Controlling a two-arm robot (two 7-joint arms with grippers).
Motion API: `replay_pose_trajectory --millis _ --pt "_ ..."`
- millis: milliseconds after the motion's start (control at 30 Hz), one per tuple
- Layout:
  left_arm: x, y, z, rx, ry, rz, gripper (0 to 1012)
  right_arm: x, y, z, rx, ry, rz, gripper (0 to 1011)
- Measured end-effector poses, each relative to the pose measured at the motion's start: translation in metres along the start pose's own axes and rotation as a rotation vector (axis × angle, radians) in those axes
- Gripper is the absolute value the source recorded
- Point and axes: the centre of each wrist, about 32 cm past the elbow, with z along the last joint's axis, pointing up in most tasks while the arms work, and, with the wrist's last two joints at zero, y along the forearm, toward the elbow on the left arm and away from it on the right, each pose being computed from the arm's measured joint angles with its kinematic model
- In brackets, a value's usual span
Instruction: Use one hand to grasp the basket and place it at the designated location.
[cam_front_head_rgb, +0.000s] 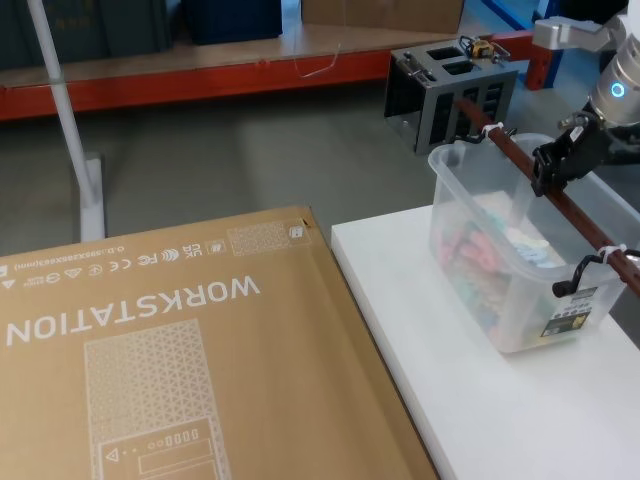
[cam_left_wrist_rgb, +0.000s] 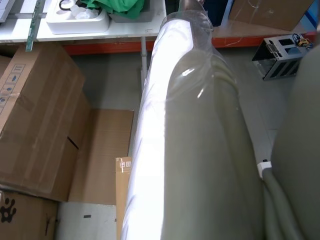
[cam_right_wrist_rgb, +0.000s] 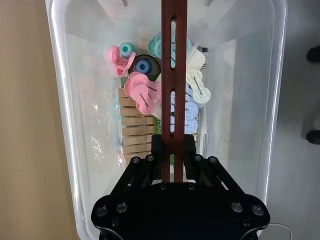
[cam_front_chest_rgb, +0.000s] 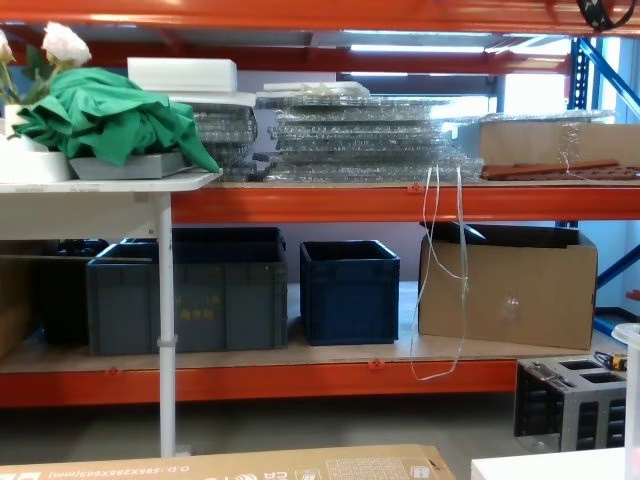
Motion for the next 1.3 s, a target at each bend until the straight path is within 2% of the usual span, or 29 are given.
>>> replay_pose_trajectory --millis 867,1233,1300 --pt "0.0000 0.0000 -0.0001 0.000 0.000 0.000 0 0.002 0.024 -0.004 0.022 0.000 0.042 241" --pt "0.0000 0.0000 0.0000 0.000 0.000 0.000 0 0.004 0.026 -0.005 0.018 -0.002 0.055 242" --pt "0.0000 0.0000 0.0000 0.000 0.000 0.000 0 0.004 0.028 -0.005 0.012 -0.002 0.060 295"
